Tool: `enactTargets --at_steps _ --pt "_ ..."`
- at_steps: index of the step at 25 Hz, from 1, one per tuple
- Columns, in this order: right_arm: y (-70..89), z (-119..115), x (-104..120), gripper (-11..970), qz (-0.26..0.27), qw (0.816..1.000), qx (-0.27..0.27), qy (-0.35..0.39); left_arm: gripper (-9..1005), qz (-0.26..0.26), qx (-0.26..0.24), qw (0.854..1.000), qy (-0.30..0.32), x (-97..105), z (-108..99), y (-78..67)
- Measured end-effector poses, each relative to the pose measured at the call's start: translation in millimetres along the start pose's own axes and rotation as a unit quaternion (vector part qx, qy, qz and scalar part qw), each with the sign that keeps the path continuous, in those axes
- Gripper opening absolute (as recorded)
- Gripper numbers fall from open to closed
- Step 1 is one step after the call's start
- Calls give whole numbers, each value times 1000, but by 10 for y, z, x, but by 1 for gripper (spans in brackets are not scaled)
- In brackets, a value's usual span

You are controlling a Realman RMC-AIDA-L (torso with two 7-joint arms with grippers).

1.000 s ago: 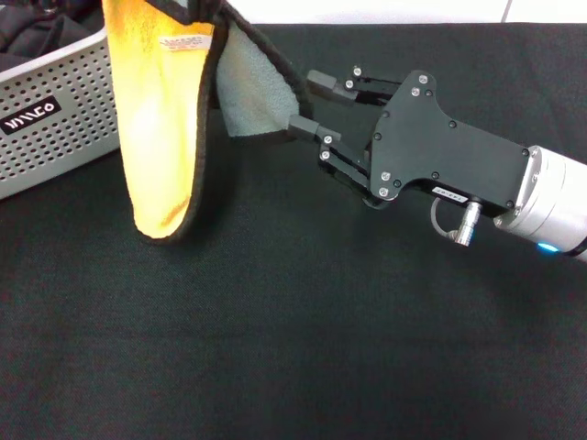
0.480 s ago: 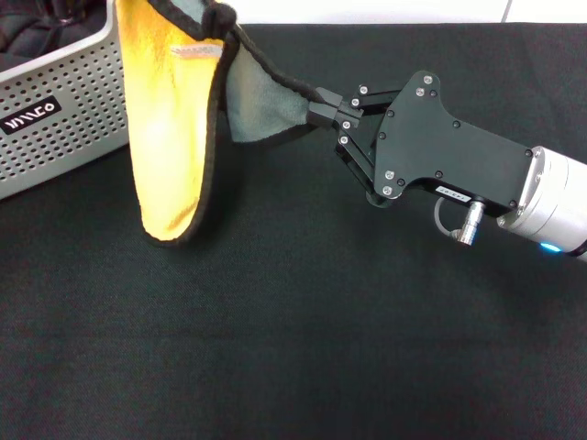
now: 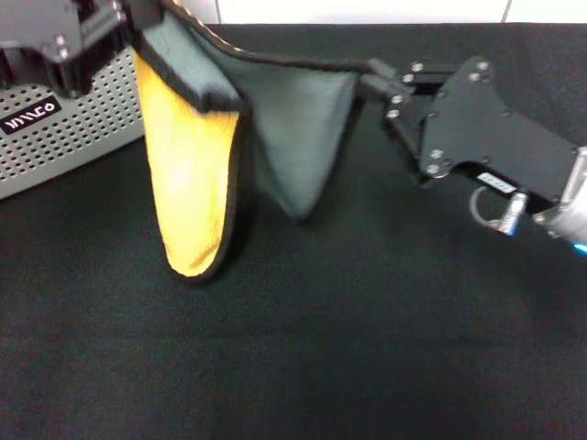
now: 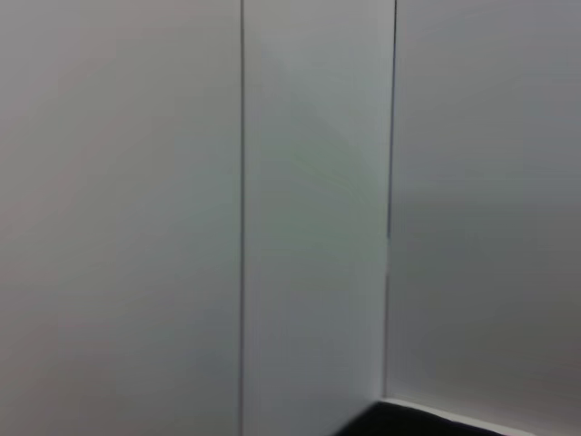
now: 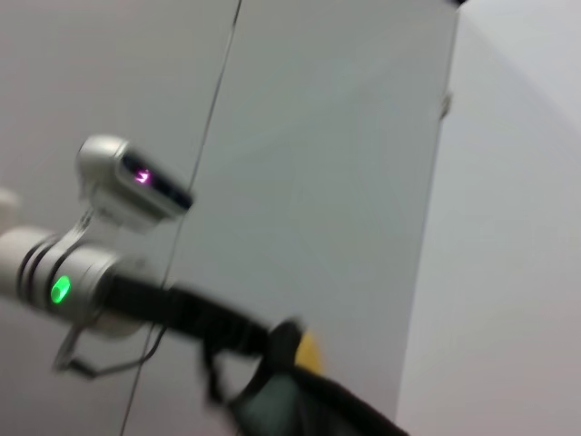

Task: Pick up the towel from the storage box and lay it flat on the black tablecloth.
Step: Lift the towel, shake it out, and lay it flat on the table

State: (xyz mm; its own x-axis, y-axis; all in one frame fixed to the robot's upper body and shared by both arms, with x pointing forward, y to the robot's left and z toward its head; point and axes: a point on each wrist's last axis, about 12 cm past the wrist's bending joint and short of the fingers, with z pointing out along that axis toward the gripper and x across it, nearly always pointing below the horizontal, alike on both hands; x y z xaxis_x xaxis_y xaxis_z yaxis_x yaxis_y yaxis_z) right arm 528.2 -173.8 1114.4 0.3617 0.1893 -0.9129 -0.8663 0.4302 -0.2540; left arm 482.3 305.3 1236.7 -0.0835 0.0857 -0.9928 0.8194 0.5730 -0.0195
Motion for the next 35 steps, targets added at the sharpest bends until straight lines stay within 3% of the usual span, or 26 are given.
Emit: enactTargets --at_steps 2,3,6,15,35 --pt "-24 -63 -45 6 -1 1000 10 -15 31 -6 6 1000 4 53 -3 -1" --pt "-55 -94 -82 6 -2 1000 17 -25 32 -24 19 999 16 200 -3 3" --pt "-127 -110 -160 6 -7 999 25 -42 34 -46 35 998 28 364 18 5" --pt "-339 214 -349 6 -30 999 -23 -31 34 -95 91 990 50 737 253 -29" --pt "-726 526 -792 6 -83 995 -47 -13 32 -126 149 980 51 977 564 -72"
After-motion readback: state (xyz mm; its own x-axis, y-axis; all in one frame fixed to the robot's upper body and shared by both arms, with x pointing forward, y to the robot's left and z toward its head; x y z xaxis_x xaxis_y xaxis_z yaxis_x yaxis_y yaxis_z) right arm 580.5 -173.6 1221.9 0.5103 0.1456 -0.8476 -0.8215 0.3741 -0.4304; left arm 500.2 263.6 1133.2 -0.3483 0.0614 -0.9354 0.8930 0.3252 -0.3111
